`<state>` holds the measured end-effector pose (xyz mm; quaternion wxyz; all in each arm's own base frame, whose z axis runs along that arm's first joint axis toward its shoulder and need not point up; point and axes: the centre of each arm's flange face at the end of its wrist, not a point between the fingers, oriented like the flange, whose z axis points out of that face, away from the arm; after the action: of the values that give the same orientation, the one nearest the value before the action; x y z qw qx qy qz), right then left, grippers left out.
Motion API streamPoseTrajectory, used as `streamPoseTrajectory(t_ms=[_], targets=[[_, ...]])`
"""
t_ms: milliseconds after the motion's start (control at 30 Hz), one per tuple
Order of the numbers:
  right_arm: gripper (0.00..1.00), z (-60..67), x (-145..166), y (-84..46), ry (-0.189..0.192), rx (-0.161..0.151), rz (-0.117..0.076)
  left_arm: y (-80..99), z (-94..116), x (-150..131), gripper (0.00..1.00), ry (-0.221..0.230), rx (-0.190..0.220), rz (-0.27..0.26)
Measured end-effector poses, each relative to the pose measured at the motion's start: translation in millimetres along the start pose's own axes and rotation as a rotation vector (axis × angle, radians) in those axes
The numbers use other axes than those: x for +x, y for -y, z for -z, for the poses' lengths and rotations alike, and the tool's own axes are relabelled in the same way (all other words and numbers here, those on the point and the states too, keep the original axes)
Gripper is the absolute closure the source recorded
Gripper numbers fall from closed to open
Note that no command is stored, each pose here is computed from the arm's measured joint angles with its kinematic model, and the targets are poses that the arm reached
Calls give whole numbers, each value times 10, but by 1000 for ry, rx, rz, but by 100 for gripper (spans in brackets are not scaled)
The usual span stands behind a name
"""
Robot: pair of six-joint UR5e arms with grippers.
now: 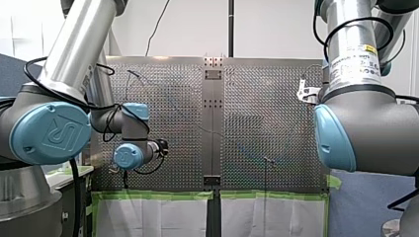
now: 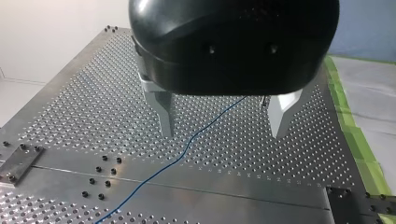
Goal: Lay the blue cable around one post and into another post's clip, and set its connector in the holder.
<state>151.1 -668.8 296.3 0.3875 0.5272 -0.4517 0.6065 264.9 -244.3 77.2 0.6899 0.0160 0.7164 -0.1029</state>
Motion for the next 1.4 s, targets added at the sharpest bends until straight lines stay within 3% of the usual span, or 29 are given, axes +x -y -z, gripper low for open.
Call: streamPoseTrajectory(t_ms=[733,1400], targets=[[0,32,-52,-36,16,-8,-9,-9,-3,1,0,0,-4,0],[0,35,-82,-48,19,-6,0,-9,-2,1,0,-1,-3,0]])
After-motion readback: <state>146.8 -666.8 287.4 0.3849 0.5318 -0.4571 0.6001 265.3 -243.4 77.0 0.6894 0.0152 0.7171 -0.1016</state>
